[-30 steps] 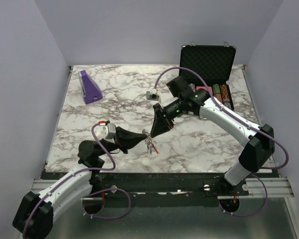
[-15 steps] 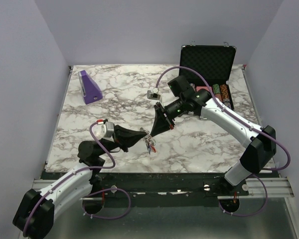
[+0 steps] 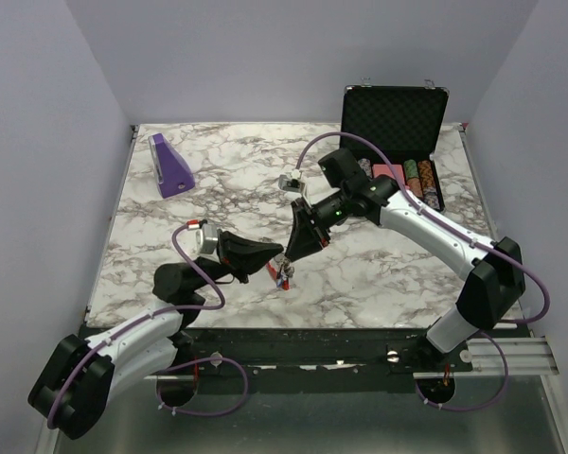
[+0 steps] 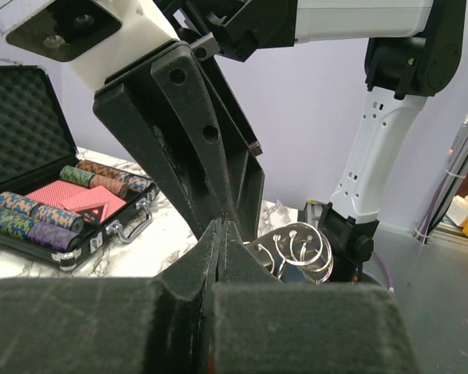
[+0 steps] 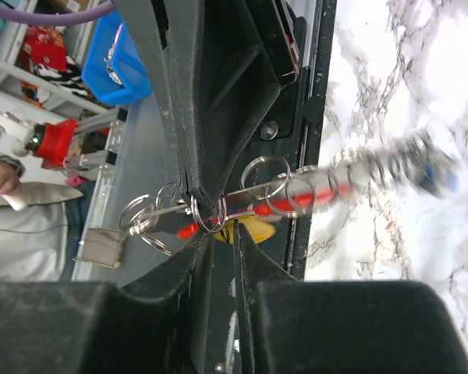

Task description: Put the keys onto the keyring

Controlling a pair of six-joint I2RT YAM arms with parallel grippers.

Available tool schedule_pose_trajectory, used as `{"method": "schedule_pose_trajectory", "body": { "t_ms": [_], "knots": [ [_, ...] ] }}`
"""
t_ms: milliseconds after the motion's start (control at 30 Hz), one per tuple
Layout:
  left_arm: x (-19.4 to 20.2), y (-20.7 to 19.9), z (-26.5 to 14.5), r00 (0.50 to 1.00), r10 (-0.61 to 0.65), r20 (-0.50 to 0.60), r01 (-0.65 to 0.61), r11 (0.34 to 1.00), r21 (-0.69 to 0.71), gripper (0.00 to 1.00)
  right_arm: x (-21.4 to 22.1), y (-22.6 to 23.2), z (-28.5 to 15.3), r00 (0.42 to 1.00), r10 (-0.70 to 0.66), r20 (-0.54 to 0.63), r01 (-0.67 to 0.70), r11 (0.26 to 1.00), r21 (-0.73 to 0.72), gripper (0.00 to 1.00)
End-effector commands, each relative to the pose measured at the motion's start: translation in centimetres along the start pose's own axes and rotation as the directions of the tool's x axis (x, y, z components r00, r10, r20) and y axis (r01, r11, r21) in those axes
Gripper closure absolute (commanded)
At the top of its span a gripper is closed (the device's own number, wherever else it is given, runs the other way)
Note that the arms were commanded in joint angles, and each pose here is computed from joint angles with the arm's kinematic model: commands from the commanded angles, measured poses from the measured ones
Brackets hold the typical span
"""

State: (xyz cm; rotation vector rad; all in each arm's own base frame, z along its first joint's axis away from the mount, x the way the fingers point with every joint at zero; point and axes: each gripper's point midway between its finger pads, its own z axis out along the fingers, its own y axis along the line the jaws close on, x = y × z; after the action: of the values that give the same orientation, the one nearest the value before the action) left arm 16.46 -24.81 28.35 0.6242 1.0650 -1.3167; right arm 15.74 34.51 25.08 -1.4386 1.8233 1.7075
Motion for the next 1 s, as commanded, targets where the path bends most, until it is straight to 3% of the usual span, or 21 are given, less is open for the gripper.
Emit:
{"method": "schedule_pose_trajectory", "body": {
  "t_ms": [0, 300, 467, 567, 667, 967],
  "knots": [
    [-2.7, -1.2, 0.5, 0.994, 0.070, 0.088, -0.074, 0.997, 0.038, 1.00, -0.5, 1.8, -0.6, 0.996, -0.086, 0.009, 0.086, 0.996, -0.006, 0.67],
    [-1.1, -1.3, -0.6, 0.997, 0.068, 0.022, -0.069, 0.997, 0.021, 1.00, -1.1, 2.2, -2.8, 0.955, -0.293, -0.032, 0.295, 0.952, 0.076, 0.50],
    [-1.1, -1.5, -0.7, 0.998, 0.053, 0.021, -0.053, 0.998, 0.028, 1.00, -1.5, 2.9, -2.9, 0.901, -0.433, -0.019, 0.433, 0.901, 0.037, 0.48],
    [-1.1, -1.6, -0.5, 0.999, 0.039, 0.028, -0.040, 0.998, 0.038, 1.00, -2.0, 2.7, -2.6, 0.880, -0.476, 0.005, 0.475, 0.880, 0.017, 0.50],
    [-1.4, -1.8, -0.5, 0.999, 0.032, 0.042, -0.034, 0.998, 0.049, 1.00, -2.5, 2.6, -2.1, 0.871, -0.489, 0.031, 0.490, 0.872, -0.002, 0.57],
    [-1.7, -1.7, -0.3, 0.998, 0.028, 0.053, -0.031, 0.998, 0.046, 1.00, -2.5, 1.2, -1.2, 0.872, -0.488, 0.017, 0.488, 0.872, 0.027, 0.65]
  ]
}}
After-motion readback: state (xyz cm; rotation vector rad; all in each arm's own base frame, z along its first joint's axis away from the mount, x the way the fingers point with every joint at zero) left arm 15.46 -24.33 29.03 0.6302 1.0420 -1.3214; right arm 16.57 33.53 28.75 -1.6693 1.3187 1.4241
